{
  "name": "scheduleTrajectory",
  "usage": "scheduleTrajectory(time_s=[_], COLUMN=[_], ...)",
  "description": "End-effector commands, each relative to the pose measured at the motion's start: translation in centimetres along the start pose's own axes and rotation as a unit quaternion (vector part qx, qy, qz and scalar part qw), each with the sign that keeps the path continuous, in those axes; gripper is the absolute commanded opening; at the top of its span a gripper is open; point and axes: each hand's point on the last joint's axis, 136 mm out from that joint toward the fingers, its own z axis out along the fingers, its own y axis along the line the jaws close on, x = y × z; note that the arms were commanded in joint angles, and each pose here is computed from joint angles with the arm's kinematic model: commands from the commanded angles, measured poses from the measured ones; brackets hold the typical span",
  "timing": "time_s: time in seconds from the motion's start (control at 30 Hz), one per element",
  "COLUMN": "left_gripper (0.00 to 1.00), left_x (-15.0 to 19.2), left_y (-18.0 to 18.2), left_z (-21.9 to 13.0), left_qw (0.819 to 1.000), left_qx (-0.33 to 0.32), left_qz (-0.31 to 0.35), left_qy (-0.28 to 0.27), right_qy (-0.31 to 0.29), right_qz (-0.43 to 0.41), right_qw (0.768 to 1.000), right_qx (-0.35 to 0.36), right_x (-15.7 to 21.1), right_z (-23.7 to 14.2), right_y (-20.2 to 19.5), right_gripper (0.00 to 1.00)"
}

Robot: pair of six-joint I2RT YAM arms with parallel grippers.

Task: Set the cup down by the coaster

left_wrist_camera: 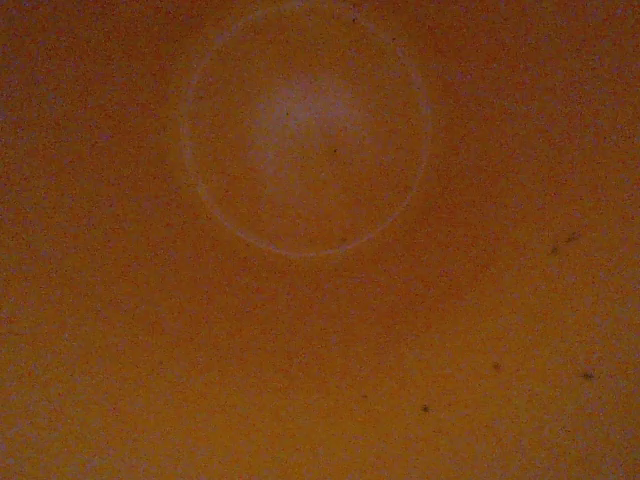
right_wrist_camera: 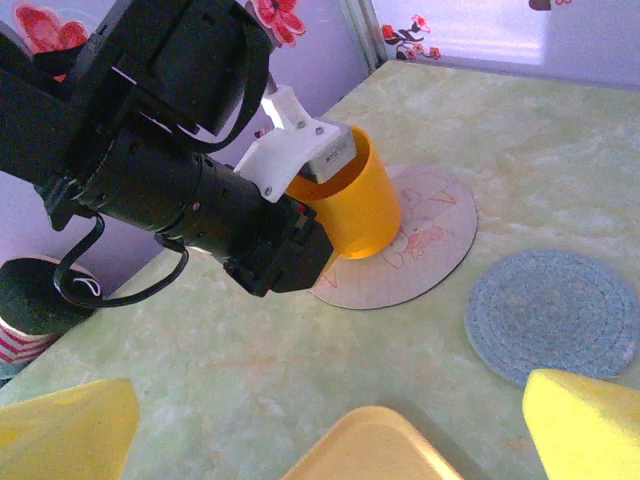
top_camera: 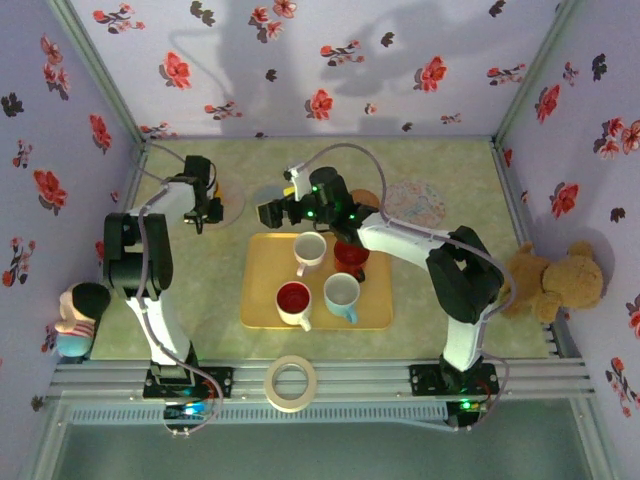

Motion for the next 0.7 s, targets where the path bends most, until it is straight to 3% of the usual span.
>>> scheduleTrajectory(time_s=[0.0,0.23,0.5,0.67], left_gripper=[0.06,0.12,0.25,0.26], left_x=[-2.49,-2.24,-1.86,-1.54], left_y=[0.46,0.50,0.71,0.70], left_z=[-0.02,-0.09,-0.50,-0.53], left_qw=[0.999,0.999,0.999,1.000], left_qx=[-0.002,-0.001,-0.006,-0.005], left_qz=[-0.023,-0.024,-0.023,-0.024], left_qy=[-0.036,-0.031,-0.022,-0.016], right_qy=[-0.009,-0.009,-0.006,-0.003], right_qz=[0.004,0.004,0.000,-0.003], right_qw=[1.000,1.000,1.000,1.000], right_qx=[-0.007,-0.010,-0.012,-0.011], right_x=[-0.11,-0.10,0.02,0.17], right_z=[0.20,0.38,0.24,0.29], right_y=[0.33,0.38,0.45,0.47], right_gripper=[1.00,1.00,1.00,1.00])
